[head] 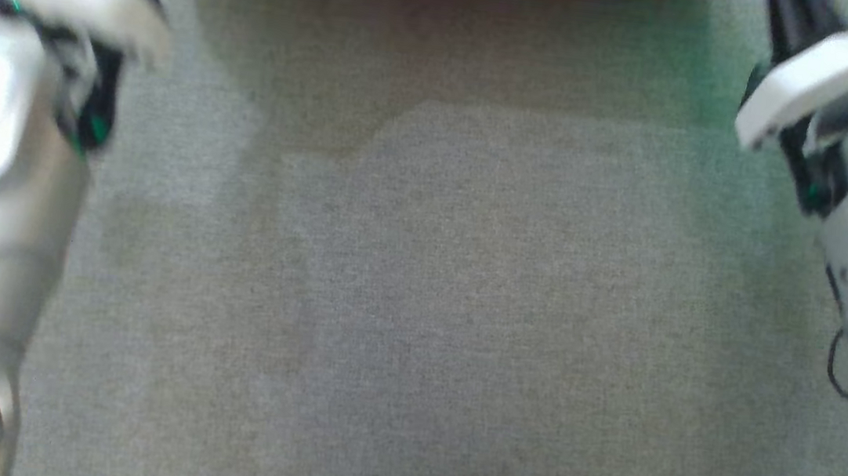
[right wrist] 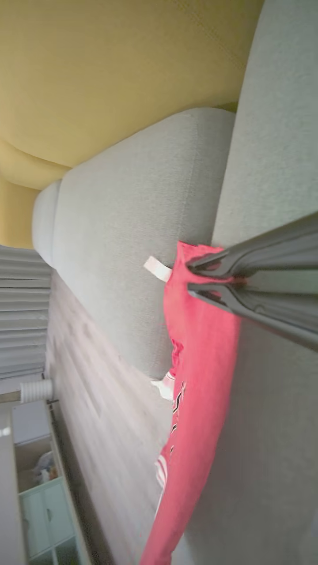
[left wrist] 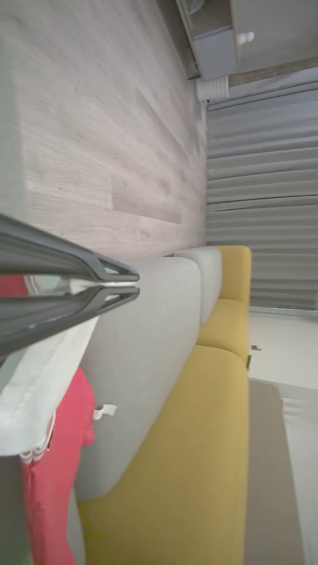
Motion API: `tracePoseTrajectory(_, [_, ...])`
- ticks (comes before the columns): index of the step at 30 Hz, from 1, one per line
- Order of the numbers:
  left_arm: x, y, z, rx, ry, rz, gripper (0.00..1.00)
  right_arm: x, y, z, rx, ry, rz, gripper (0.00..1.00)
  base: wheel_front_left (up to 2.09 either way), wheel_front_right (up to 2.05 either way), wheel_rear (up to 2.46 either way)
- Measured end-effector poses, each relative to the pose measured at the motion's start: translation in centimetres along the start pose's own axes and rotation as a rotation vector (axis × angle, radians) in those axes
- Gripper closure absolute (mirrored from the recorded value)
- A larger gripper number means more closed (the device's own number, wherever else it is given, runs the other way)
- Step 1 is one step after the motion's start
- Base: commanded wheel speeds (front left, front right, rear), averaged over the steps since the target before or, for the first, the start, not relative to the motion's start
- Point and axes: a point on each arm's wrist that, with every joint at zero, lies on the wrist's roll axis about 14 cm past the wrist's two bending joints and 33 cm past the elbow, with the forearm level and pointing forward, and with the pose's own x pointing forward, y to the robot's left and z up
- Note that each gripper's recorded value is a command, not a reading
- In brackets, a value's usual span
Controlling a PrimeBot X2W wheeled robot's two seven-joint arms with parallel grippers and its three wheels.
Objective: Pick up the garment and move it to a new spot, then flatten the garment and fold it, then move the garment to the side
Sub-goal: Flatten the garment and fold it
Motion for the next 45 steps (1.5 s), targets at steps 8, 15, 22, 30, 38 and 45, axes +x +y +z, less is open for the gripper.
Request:
tracePoseTrajectory(8, [-7.5, -1.0, -6.3, 0.074, 0.224, -0.061, 1.0, -4.9, 0.6, -4.3, -0.064, 0.211, 0.069, 1.0, 0.0, 0.0, 0.0])
tracePoseTrajectory(15, [-13.9, -2.0, -9.3, 0.132, 0.451, -0.143, 1.0, -7.8, 0.4, -4.1, -0.091, 0.284, 0.097, 1.0, 0.0, 0.0, 0.0])
tracePoseTrajectory(22, [-20.3, -4.6, -9.2, 0.079, 0.596, -0.248, 1.0, -12.0, 1.1, -5.8, -0.061, 0.411, 0.12, 1.0, 0.0, 0.0, 0.0])
tracePoseTrajectory(30, [-25.3, -7.5, -7.7, 0.064, 0.648, -0.365, 1.0, -16.4, 1.8, -7.0, -0.016, 0.522, 0.145, 1.0, 0.0, 0.0, 0.0])
tracePoseTrajectory(38, [-27.6, -8.6, -7.9, 0.064, 0.703, -0.39, 1.0, -19.7, 3.4, -9.1, 0.069, 0.622, 0.199, 1.0, 0.0, 0.0, 0.0])
tracePoseTrajectory(45, [-26.6, -7.6, -8.1, 0.128, 0.7, -0.36, 1.0, -19.2, 3.2, -9.1, 0.088, 0.63, 0.201, 1.0, 0.0, 0.0, 0.0])
